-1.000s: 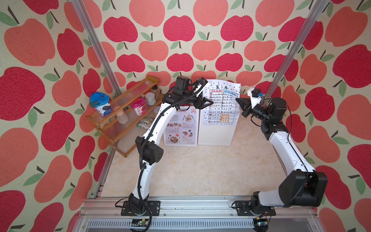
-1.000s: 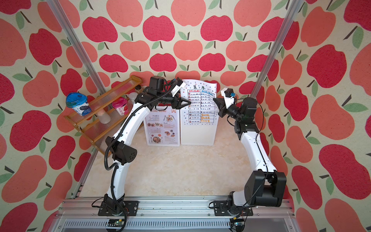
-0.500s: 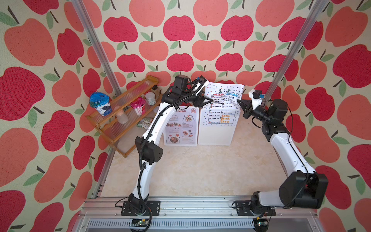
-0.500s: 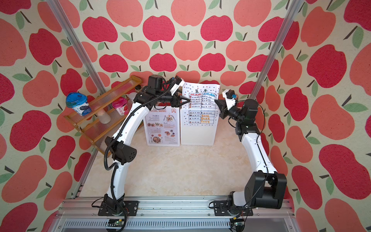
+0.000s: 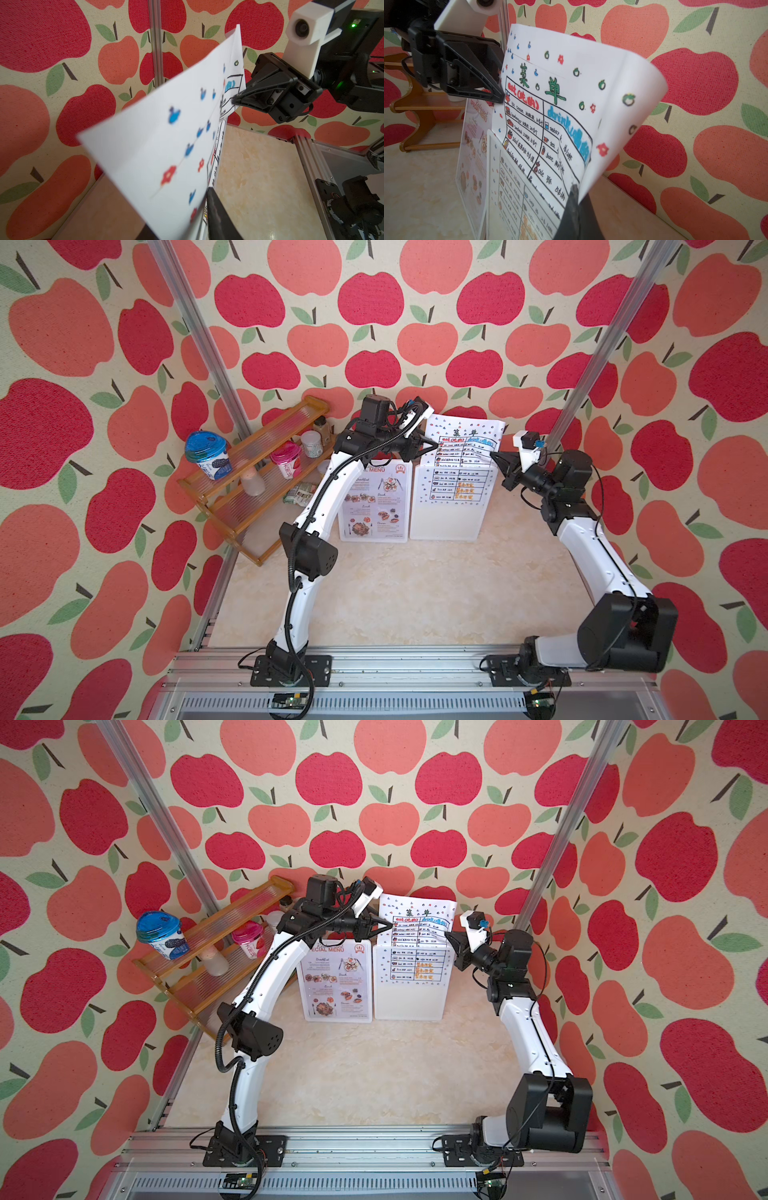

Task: Insert the menus into the narrow rack
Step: Insert the menu into the narrow rack.

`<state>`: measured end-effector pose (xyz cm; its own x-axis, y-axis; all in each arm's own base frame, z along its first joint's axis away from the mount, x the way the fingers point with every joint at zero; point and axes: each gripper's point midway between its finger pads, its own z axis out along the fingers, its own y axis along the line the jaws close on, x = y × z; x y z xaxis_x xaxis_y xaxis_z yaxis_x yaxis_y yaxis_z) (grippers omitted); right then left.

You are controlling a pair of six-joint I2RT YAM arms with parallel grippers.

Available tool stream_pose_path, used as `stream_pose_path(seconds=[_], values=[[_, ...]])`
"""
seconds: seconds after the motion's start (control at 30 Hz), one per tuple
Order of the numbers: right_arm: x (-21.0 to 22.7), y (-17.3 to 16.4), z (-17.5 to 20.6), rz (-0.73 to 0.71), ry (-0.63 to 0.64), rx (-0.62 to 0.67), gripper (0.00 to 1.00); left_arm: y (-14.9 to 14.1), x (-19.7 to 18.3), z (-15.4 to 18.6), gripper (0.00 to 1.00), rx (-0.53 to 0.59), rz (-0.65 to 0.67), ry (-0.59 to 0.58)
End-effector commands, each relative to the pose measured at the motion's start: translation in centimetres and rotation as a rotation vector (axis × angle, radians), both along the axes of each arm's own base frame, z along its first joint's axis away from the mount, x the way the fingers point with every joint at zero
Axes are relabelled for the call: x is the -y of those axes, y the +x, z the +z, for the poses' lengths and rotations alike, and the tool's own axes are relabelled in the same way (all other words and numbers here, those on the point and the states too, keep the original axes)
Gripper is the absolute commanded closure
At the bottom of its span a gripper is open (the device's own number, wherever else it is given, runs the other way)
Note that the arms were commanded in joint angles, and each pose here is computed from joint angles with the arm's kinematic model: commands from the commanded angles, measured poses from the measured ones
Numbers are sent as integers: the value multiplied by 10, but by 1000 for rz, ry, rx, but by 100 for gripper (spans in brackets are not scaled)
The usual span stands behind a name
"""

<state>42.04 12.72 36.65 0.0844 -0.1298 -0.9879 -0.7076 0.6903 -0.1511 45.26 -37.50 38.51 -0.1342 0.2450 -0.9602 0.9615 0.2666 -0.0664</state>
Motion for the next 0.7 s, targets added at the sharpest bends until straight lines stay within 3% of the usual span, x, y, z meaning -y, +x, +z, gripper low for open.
stream_pose_path(seconds=[0.0, 0.67], values=[[5, -7, -4, -17, -2, -20, 97, -2, -2, 0, 71, -16, -15, -2], [5, -12, -13, -14, -1, -54, 93, -13, -8, -19, 92, -96, -25, 45]])
